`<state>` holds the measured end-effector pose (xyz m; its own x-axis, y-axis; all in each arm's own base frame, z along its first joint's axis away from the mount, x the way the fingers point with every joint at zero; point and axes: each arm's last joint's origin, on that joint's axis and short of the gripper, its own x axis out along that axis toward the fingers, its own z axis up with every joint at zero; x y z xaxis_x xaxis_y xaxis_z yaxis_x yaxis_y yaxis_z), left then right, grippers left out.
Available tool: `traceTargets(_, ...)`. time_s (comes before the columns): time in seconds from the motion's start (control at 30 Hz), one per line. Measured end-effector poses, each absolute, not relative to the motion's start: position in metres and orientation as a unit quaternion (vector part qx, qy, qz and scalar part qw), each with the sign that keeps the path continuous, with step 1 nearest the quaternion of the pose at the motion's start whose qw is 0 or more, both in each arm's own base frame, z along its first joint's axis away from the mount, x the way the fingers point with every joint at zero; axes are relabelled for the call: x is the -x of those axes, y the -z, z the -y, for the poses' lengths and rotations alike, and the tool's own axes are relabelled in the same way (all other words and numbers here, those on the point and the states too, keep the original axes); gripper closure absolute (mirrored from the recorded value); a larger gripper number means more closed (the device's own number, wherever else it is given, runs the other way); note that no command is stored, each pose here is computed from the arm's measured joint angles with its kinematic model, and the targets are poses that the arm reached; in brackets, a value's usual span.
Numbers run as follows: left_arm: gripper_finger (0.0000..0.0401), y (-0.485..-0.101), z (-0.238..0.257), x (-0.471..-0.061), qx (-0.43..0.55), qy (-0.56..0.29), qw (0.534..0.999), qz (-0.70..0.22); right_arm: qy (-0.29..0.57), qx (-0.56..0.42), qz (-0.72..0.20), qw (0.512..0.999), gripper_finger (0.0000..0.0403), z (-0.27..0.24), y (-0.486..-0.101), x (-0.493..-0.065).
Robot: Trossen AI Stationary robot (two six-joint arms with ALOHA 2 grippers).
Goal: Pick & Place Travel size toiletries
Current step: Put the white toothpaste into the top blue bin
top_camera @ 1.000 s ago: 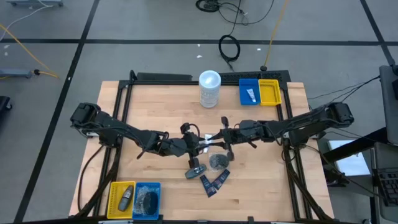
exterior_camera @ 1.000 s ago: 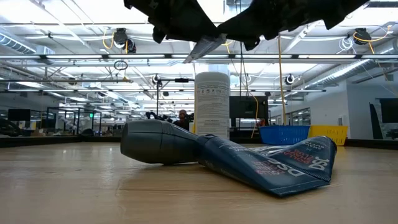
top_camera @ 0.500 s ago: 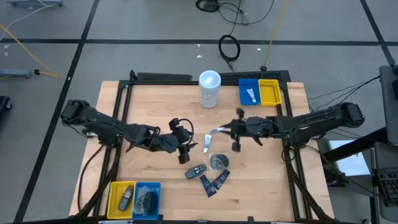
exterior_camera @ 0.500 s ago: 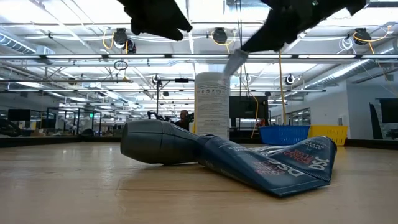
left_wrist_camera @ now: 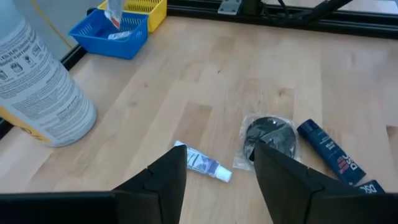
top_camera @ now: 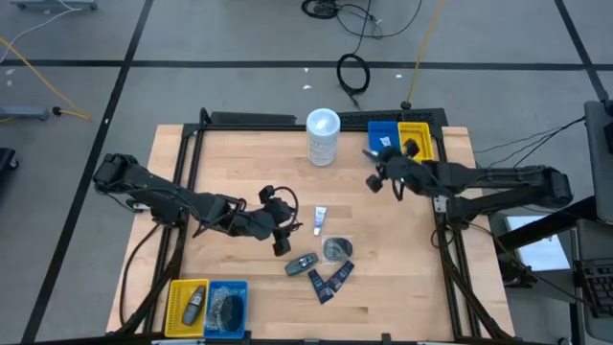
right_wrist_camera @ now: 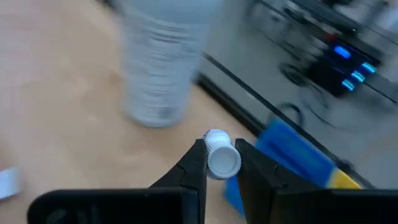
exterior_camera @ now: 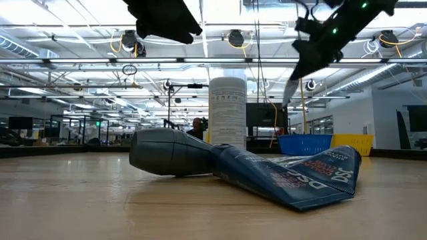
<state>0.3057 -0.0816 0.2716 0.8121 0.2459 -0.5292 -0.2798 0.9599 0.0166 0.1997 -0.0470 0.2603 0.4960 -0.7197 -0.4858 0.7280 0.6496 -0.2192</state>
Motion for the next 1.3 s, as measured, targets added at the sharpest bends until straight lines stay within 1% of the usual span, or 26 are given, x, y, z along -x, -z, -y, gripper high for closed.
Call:
traceTargets(0.17, 0.0219, -0.273, 0.081, -0.307, 0.033, -0.138, 0.953, -0.267, 0.486, -0.025, -0.284, 0.826, 0.0353, 0.075, -0.251, -0.197)
traceTargets(0.3, 0.0219, -0.273, 0.081, -0.307, 0.034, -0.137, 0.954, -0.264, 0.531, -0.036, -0.299, 0.792, 0.0353, 0.097, -0.233, -0.192)
traceTargets(0.37, 0.0219, -0.273, 0.081, -0.307, 0.034, -0.137, 0.954, -0.264, 0.546, -0.047, -0.295, 0.783, 0.0353, 0.106, -0.223, -0.189)
traceTargets(0.5, 0.0219, -0.273, 0.081, -0.307, 0.034, -0.137, 0.954, -0.264, 0.557, -0.072, -0.273, 0.781, 0.0353, 0.117, -0.208, -0.182)
traceTargets(0.67, 0.0219, -0.273, 0.081, -0.307, 0.034, -0.137, 0.954, -0.264, 0.571, -0.081, -0.246, 0.779, 0.0353, 0.123, -0.197, -0.177)
traceTargets(0.8, 0.0219, -0.273, 0.081, -0.307, 0.034, -0.138, 0.954, -0.263, 0.561, -0.093, -0.230, 0.790, 0.0353, 0.125, -0.195, -0.176)
traceTargets(0.93, 0.0219, -0.274, 0.081, -0.307, 0.032, -0.138, 0.954, -0.263, 0.564, -0.097, -0.223, 0.789, 0.0353, 0.126, -0.195, -0.175)
traceTargets(1.0, 0.0219, -0.274, 0.081, -0.307, 0.032, -0.137, 0.955, -0.263, 0.565, -0.097, -0.223, 0.788, 0.0334, 0.127, -0.195, -0.175)
traceTargets(1.17, 0.0219, -0.274, 0.081, -0.307, 0.033, -0.137, 0.955, -0.262, 0.566, -0.098, -0.223, 0.788, 0.0263, 0.127, -0.195, -0.175)
traceTargets(1.3, 0.0219, -0.274, 0.081, -0.307, 0.034, -0.138, 0.955, -0.262, 0.566, -0.098, -0.223, 0.788, 0.0234, 0.127, -0.195, -0.175)
